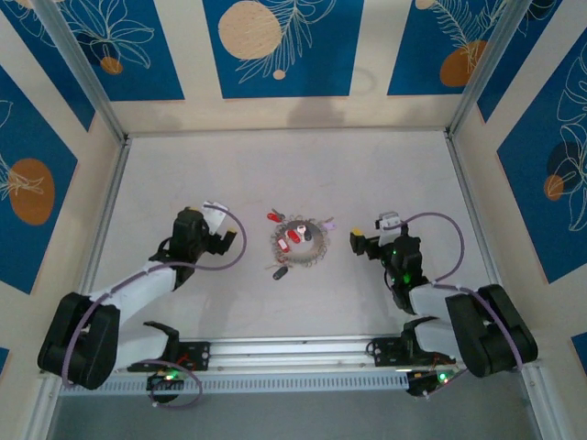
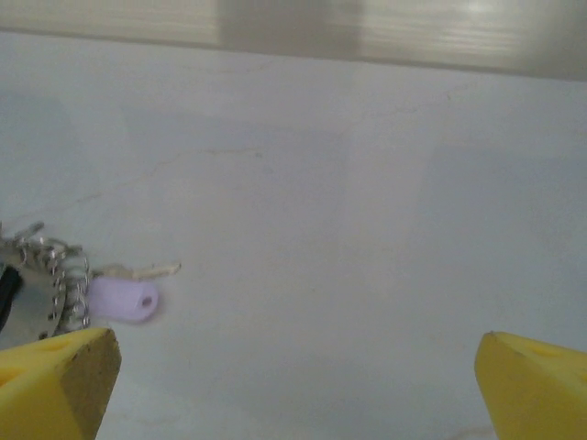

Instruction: Put the keys on the keyring

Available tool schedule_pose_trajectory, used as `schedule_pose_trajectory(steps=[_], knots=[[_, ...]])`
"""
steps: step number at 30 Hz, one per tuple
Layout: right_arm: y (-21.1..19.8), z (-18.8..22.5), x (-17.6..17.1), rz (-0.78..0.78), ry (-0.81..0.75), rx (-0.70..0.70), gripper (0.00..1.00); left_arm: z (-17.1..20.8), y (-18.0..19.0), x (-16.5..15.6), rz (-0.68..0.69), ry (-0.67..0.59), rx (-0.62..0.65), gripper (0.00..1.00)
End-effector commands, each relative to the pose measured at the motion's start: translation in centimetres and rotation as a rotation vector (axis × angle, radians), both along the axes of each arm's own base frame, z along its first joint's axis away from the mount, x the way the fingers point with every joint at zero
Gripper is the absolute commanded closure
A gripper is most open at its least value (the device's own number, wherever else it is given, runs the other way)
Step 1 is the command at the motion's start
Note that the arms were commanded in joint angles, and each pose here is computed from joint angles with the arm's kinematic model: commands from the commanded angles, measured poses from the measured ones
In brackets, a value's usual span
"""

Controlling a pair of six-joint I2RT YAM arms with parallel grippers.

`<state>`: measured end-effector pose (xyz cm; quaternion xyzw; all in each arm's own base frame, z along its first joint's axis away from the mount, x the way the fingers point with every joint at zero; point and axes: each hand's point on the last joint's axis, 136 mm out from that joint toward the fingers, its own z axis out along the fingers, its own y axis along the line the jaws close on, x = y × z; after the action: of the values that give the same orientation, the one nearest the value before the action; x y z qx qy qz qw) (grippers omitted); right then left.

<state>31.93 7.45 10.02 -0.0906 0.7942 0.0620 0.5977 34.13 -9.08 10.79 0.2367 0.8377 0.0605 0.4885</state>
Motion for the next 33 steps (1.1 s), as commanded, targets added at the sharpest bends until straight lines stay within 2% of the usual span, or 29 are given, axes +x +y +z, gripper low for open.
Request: schedule_pose_trajectory(steps=[1,7,12,15,17,20,28,33], knots=[[-1.1,3.8,1.4,-0.036,-0.148,0.019,0.01,1.5,1.6,1.4,0.111,-0.139,-0.061,0.01],[-3.4,3.7,2.0,-0.071,-0.14,0.081,0.01,0.6,1.5,2.4,0.099,-0.177,-0.126,0.01],[-3.9,1.5,3.6,-0.073,-0.117,0.086,0.01,0.0,2.3,4.3,0.131,-0.187,-0.095,0.01],[-3.9,1.0,4.5,-0.088,-0.124,0.077,0.01,-0.2,2.5,4.4,0.126,-0.158,-0.115,0.01],[-4.3,0.5,4.8,-0.111,-0.057,0.079,0.01,-0.2,2.7,4.3,0.131,-0.161,-0.12,0.01],[-4.6,0.4,5.6,-0.134,-0.043,0.074,0.01,-0.1,3.1,4.3,0.145,-0.17,-0.139,0.01],[-5.7,-0.5,7.5,-0.213,0.068,0.07,0.01,-0.5,6.0,4.6,0.265,-0.193,-0.217,0.01],[-5.5,-0.4,7.3,-0.203,0.053,0.066,0.01,-0.7,5.9,4.5,0.254,-0.205,-0.231,0.01]])
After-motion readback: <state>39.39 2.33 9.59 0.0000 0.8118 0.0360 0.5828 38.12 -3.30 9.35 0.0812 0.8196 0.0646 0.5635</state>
